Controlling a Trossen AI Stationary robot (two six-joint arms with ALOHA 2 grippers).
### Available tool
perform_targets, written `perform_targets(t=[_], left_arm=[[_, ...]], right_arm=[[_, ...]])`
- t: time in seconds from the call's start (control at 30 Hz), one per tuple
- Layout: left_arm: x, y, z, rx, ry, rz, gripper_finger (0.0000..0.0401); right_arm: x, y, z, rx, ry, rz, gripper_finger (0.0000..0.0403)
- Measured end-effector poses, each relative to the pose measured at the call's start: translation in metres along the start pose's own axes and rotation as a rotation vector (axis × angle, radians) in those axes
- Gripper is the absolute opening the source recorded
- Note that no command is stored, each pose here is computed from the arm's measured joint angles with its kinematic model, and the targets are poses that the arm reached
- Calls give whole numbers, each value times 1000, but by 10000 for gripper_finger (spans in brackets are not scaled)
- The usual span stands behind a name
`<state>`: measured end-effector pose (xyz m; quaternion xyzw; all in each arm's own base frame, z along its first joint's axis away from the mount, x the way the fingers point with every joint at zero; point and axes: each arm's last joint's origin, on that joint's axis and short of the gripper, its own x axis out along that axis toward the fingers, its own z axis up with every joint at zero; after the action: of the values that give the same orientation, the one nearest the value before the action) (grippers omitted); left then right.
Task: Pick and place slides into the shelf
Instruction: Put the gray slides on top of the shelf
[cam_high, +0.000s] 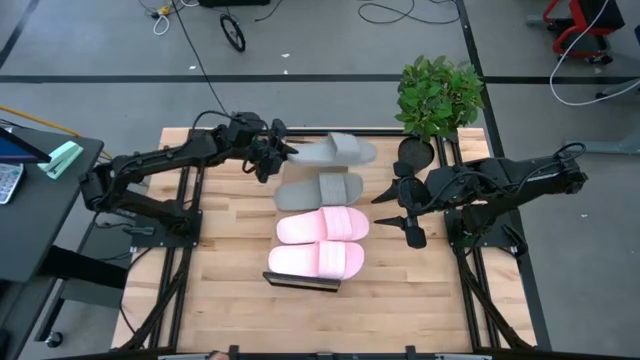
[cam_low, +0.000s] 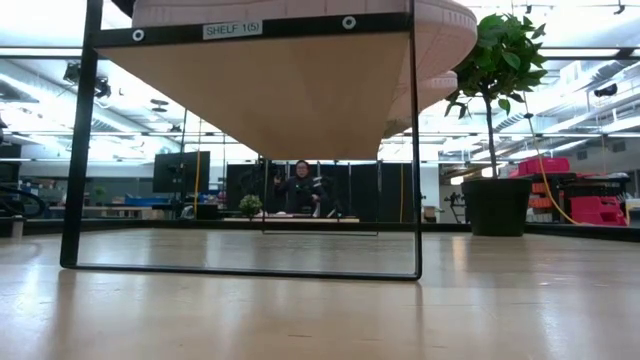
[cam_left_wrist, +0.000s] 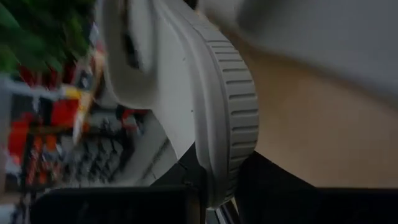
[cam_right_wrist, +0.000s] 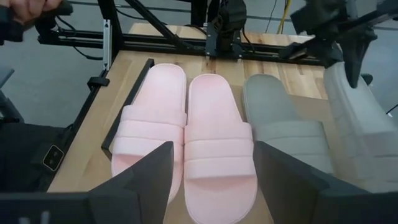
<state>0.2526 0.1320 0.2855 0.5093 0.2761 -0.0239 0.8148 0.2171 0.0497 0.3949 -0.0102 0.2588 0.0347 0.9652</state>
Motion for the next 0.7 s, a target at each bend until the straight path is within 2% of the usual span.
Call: perform_targets(t=[0.17,0.7], left_arm=[[-2,0,-8,-16,56,-6,52],[-19,-1,-3,-40,47,-31,52]], right_arm=[[0,0,0,1,-3,0,226],[0,0,0,1,-2,0,226]])
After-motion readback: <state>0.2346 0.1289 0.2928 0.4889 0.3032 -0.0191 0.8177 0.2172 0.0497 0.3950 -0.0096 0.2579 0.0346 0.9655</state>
